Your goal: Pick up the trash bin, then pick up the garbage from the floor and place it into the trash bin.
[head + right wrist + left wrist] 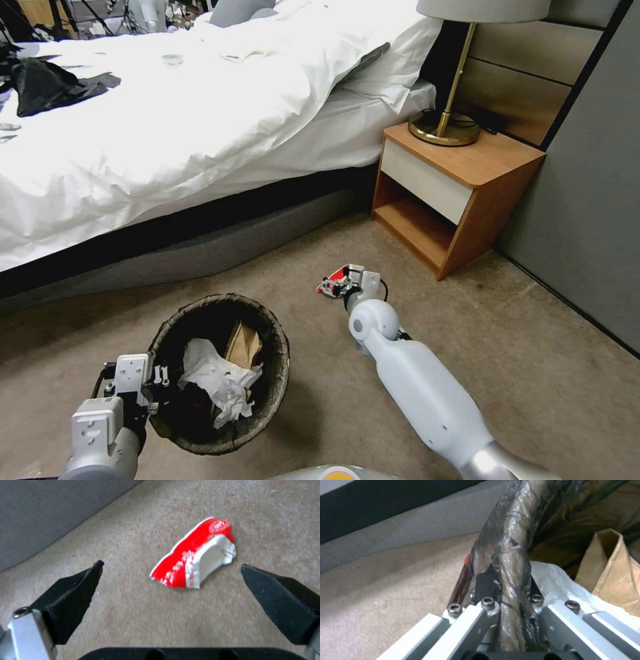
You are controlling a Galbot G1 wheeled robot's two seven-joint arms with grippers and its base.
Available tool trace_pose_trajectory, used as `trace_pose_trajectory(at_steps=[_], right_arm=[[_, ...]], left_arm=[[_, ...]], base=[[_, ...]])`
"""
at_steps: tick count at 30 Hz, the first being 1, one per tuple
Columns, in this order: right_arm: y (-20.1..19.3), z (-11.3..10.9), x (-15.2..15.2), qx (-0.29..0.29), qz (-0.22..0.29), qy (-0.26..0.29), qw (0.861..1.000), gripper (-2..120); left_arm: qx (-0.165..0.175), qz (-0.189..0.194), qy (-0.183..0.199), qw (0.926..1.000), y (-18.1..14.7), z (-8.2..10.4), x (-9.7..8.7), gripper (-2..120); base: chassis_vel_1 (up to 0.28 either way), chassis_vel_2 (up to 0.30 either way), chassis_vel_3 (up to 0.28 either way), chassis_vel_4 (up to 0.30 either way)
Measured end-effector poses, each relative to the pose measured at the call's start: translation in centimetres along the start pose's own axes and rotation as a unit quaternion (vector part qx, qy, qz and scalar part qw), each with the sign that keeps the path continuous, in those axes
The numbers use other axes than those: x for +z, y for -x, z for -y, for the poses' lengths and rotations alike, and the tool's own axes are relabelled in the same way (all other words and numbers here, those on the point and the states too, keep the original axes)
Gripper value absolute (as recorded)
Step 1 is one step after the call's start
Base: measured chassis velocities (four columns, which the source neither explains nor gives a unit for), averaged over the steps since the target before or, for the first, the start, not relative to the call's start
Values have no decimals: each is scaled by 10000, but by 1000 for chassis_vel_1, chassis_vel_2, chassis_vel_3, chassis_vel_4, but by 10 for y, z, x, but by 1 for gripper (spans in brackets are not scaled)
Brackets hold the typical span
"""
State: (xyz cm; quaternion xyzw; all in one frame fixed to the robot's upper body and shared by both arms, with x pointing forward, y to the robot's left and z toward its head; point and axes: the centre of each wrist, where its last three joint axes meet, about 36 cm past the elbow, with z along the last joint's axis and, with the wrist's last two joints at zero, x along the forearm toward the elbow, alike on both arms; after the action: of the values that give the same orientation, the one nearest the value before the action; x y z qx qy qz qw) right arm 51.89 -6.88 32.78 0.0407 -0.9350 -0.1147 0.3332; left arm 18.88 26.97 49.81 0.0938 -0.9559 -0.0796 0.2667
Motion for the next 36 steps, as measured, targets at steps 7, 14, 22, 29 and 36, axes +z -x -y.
trace_pose_trajectory(at_steps=[7,14,22,29,36], right_arm=[[27,-2,-8,39,-50,-30,10000,100],[54,-4,-8,156,-178,-80,9997,100],[70,-4,-7,211,-263,-52,9994,100],[82,2,-6,153,-451,104,9988,100],[96,8,-7,138,-628,200,9977,100]], left_arm=[[13,2,10,10000,0,0,0,1],[38,1,-2,10000,0,1,0,1],[38,-2,0,10000,0,0,0,1],[48,-1,-3,10000,0,1,0,1],[52,-9,6,10000,0,1,0,1]], base=[[0,0,0,0],[0,0,0,0],[0,0,0,0],[0,0,0,0],[0,0,0,0]])
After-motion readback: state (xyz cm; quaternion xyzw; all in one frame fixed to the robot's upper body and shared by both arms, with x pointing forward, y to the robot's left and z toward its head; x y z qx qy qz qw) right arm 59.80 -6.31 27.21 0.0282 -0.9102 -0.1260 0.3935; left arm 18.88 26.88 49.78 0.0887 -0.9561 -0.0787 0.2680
